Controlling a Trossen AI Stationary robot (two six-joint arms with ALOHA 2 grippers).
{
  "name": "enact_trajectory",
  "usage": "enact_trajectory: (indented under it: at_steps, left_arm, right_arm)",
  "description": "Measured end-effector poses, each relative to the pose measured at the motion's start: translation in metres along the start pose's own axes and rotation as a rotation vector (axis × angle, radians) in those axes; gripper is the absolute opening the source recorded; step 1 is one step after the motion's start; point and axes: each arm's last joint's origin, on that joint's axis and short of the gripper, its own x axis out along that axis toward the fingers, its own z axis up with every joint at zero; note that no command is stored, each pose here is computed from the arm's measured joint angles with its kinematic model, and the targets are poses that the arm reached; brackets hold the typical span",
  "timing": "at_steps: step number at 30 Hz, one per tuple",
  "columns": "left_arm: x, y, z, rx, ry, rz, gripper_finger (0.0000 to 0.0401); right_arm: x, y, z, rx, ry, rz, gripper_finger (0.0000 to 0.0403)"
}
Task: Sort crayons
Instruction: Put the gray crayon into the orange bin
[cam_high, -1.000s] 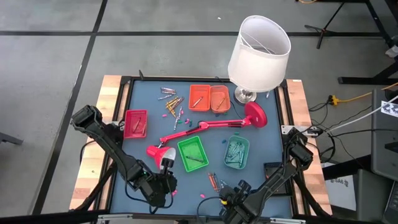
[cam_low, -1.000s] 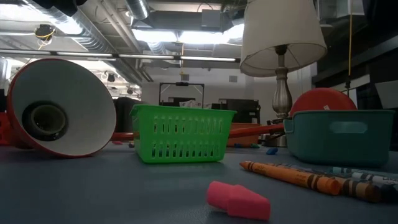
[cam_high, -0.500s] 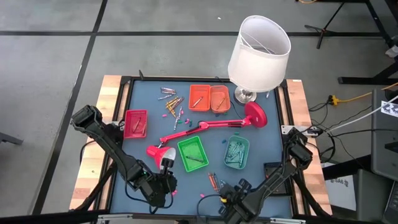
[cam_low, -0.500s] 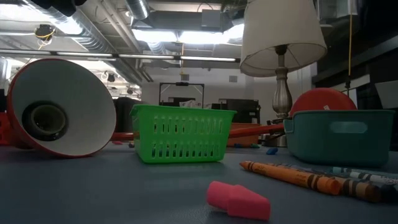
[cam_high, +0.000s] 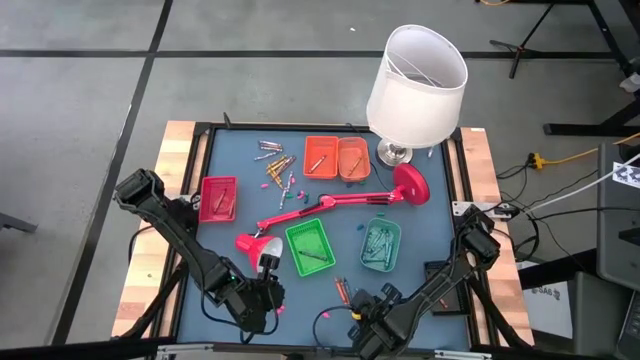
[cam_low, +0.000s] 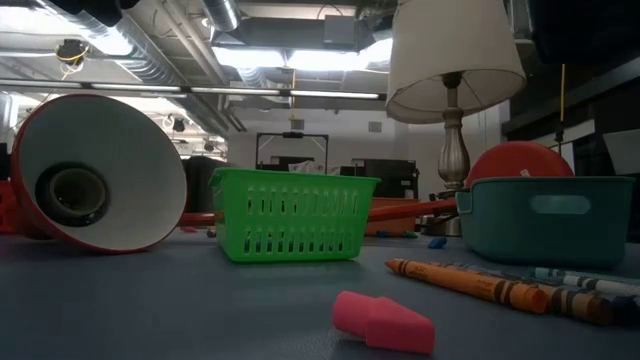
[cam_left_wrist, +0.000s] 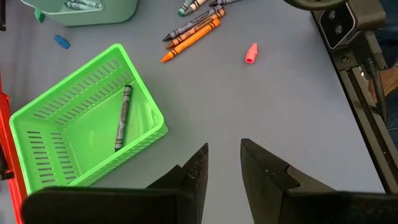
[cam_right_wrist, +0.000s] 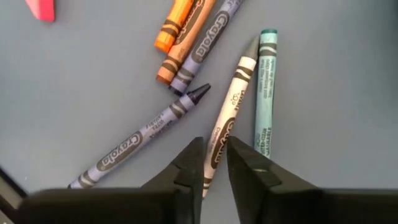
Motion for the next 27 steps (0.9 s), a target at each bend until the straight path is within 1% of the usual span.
enact_trajectory:
  at_steps: [5, 18, 22, 27]
  left_arm:
    - [0.0000, 0.0000, 0.0000, 0.000, 0.000, 0.000, 0.0078]
    - [0.0001, 0.0000, 0.0000, 0.000, 0.000, 0.000, 0.0078]
    - [0.0001, 0.0000, 0.0000, 0.000, 0.000, 0.000, 0.0078]
    - [0.0001, -0.0001, 0.0000, 0.000, 0.000, 0.000, 0.0078]
  right_arm:
    - [0.0000, 0.0000, 0.0000, 0.000, 0.000, 0.000, 0.0049]
    - [0.0000, -0.0005, -0.0001, -0.002, 0.001, -0.005, 0.0030]
    - [0.0000, -0.0005, -0.0001, -0.003, 0.001, -0.005, 0.0041]
    - [0.0000, -0.0006, 0.0000, -0.003, -0.001, -0.006, 0.0073]
